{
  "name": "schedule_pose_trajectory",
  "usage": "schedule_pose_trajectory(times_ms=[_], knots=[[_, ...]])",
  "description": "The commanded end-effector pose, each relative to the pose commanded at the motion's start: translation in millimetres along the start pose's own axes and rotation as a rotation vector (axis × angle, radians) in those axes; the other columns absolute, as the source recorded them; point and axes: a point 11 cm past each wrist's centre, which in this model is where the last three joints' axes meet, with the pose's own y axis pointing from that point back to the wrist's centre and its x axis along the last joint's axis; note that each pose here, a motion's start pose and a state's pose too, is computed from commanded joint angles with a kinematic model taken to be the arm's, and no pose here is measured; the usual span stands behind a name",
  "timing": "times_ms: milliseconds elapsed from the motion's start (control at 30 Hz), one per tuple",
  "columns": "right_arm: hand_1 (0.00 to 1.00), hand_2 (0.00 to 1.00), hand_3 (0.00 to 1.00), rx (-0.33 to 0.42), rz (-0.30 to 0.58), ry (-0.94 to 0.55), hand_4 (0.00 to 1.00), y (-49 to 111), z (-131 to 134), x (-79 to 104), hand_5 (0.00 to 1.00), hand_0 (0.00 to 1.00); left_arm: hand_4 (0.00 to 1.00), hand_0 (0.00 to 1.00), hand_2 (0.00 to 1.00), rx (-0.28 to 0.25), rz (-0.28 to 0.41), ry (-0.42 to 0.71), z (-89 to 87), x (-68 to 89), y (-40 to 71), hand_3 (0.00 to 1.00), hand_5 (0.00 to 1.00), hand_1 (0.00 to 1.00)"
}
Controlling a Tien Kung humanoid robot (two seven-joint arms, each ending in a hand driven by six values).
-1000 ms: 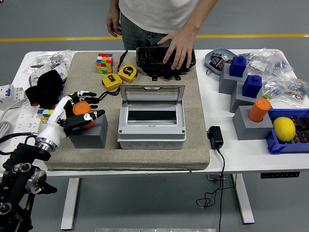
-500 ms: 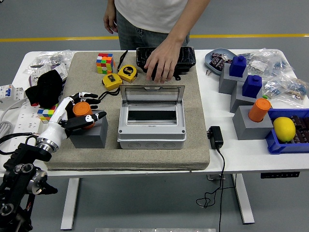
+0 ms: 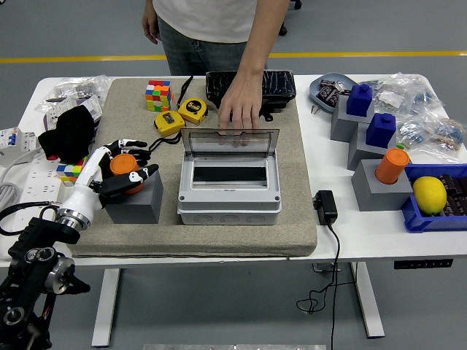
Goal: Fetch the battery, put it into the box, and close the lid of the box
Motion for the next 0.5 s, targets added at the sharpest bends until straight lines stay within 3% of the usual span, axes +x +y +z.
schedule_pose_trajectory(times_ms=[367,400,500], knots=[[0.886,0.828,0.851,0.003,-0.002,-0.007,0.998,-0.2,-1.5,-1.9,0.998,0.918,0.884,0.496,0.474,-0.011,0.017,-0.002,2.8,0.7,-1.1,0.504,0.002,0.536],[0.886,0.828,0.851,0.003,-0.003,-0.008,0.998,-0.2,-1.6,-2.1,0.998,0.918,0.884,0.44,0.453,-0.012,0.018,-0.004,3.0,0.5,-1.2,0.484,0.002,0.533],[0.886,0.828,0.851,0.004,-0.002,-0.012,0.998,-0.2,-1.9,-1.9,0.998,0.918,0.884,0.44,0.453,-0.015,0.023,-0.009,3.6,0.1,-1.4,0.484,0.002,0.533]])
